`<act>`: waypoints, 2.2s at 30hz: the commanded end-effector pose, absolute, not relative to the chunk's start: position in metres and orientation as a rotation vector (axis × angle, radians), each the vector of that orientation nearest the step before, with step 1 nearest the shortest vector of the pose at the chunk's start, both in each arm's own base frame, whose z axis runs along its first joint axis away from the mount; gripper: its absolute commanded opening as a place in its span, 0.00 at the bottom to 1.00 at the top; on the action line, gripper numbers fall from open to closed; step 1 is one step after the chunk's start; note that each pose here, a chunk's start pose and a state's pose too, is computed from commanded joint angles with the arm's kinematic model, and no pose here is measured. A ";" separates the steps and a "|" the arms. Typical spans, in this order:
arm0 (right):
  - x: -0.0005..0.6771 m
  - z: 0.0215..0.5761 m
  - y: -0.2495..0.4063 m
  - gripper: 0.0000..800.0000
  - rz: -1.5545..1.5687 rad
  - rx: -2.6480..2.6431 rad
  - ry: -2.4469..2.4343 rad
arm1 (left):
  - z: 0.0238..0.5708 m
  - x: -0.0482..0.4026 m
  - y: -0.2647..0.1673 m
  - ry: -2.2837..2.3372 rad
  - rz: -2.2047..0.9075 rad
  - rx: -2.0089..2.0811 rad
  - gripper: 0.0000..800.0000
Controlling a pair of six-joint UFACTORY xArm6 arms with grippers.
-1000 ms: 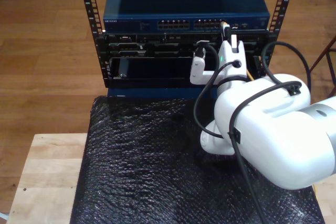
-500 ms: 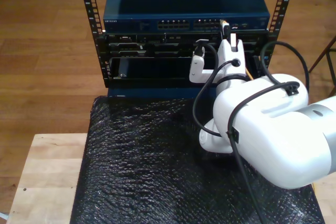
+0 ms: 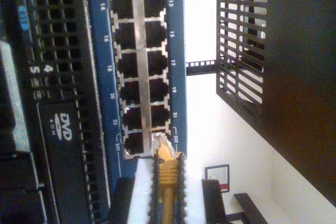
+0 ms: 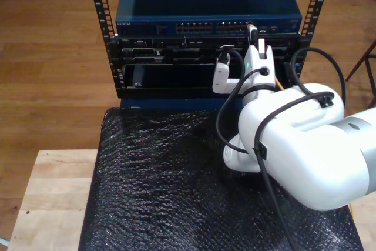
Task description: Grab the cable and plug it in
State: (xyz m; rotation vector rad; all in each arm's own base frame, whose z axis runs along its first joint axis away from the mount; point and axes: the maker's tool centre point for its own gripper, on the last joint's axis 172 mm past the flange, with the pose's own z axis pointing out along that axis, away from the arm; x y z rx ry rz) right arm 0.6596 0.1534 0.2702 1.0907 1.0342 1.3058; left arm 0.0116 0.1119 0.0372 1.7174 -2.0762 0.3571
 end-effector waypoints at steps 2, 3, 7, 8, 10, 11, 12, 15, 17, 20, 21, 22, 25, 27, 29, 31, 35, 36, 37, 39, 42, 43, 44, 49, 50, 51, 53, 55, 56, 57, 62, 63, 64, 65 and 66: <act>0.660 0.270 0.153 0.00 1.305 1.092 1.033 | 0.037 0.012 0.112 -2.078 0.358 1.716 1.00; 0.660 0.270 0.153 0.00 1.305 1.092 1.033 | 0.037 0.012 0.112 -2.076 0.357 1.717 1.00; 0.660 0.270 0.153 0.00 1.305 1.092 1.033 | 0.037 0.012 0.112 -2.076 0.357 1.717 1.00; 0.660 0.271 0.153 0.00 1.306 1.091 1.032 | 0.037 0.012 0.112 -2.078 0.358 1.716 1.00; 0.660 0.270 0.153 0.00 1.305 1.092 1.033 | 0.037 0.012 0.112 -2.078 0.358 1.716 1.00; 0.660 0.270 0.154 0.00 1.306 1.091 1.034 | 0.037 0.012 0.112 -2.078 0.358 1.716 1.00; 0.660 0.270 0.153 0.00 1.305 1.092 1.033 | 0.037 0.012 0.112 -2.078 0.358 1.716 1.00; 0.661 0.270 0.153 0.00 1.306 1.093 1.032 | 0.037 0.012 0.112 -2.078 0.358 1.716 1.00; 0.661 0.270 0.152 0.00 1.305 1.094 1.033 | 0.037 0.012 0.112 -2.076 0.357 1.717 1.00; 0.662 0.267 0.150 0.00 1.301 1.098 1.033 | 0.037 0.012 0.112 -2.078 0.358 1.716 1.00; 0.663 0.269 0.150 0.00 1.304 1.096 1.029 | 0.037 0.012 0.112 -2.078 0.358 1.716 1.00; 0.663 0.271 0.150 0.00 1.307 1.094 1.025 | 0.037 0.012 0.112 -2.078 0.358 1.716 1.00; 0.663 0.272 0.150 0.00 1.308 1.093 1.023 | 0.037 0.012 0.112 -2.076 0.357 1.717 1.00; 0.663 0.272 0.150 0.00 1.308 1.093 1.023 | 0.037 0.012 0.112 -2.076 0.357 1.717 1.00; 0.663 0.271 0.150 0.00 1.307 1.094 1.025 | 0.037 0.012 0.112 -2.078 0.358 1.716 1.00; 0.663 0.271 0.150 0.00 1.307 1.094 1.025 | 0.037 0.012 0.112 -2.076 0.357 1.717 1.00; 0.663 0.272 0.150 0.00 1.308 1.093 1.023 | 0.037 0.012 0.112 -2.078 0.358 1.716 1.00; 0.663 0.271 0.150 0.00 1.307 1.094 1.025 | 0.037 0.012 0.112 -2.078 0.358 1.716 1.00; 0.663 0.271 0.151 0.00 1.308 1.094 1.027 | 0.037 0.012 0.112 -2.078 0.358 1.716 1.00; 0.662 0.270 0.151 0.00 1.307 1.095 1.028 | 0.037 0.012 0.112 -2.078 0.358 1.716 1.00; 0.662 0.270 0.152 0.00 1.308 1.093 1.028 | 0.037 0.012 0.112 -2.078 0.358 1.716 1.00; 0.662 0.270 0.152 0.00 1.308 1.093 1.028 | 0.037 0.012 0.112 -2.078 0.358 1.716 1.00; 0.662 0.270 0.152 0.00 1.308 1.093 1.028 | 0.037 0.012 0.112 -2.078 0.358 1.716 1.00; 0.662 0.271 0.153 0.00 1.311 1.092 1.028 | 0.037 0.012 0.112 -2.078 0.358 1.716 1.00; 0.661 0.271 0.153 0.00 1.310 1.091 1.030 | 0.037 0.012 0.112 -2.078 0.358 1.716 1.00; 0.662 0.271 0.154 0.00 1.311 1.091 1.029 | 0.037 0.012 0.112 -2.078 0.358 1.716 1.00; 0.661 0.271 0.155 0.00 1.313 1.090 1.030 | 0.037 0.012 0.112 -2.078 0.358 1.716 1.00; 0.662 0.273 0.155 0.00 1.315 1.089 1.027 | 0.037 0.012 0.112 -2.078 0.358 1.716 1.00; 0.662 0.273 0.155 0.00 1.316 1.088 1.026 | 0.037 0.012 0.112 -2.076 0.357 1.717 1.00; 0.662 0.273 0.155 0.00 1.314 1.088 1.028 | 0.037 0.012 0.112 -2.076 0.357 1.717 1.00; 0.664 0.272 0.154 0.00 1.313 1.089 1.026 | 0.037 0.012 0.112 -2.078 0.358 1.716 1.00; 0.664 0.271 0.154 0.00 1.312 1.090 1.028 | 0.037 0.012 0.112 -2.078 0.358 1.716 1.00; 0.664 0.271 0.154 0.00 1.312 1.090 1.028 | 0.037 0.012 0.112 -2.076 0.357 1.717 1.00; 0.664 0.271 0.154 0.00 1.312 1.090 1.028 | 0.037 0.012 0.112 -2.078 0.358 1.716 1.00; 0.664 0.271 0.154 0.00 1.312 1.090 1.028 | 0.037 0.012 0.112 -2.078 0.358 1.716 1.00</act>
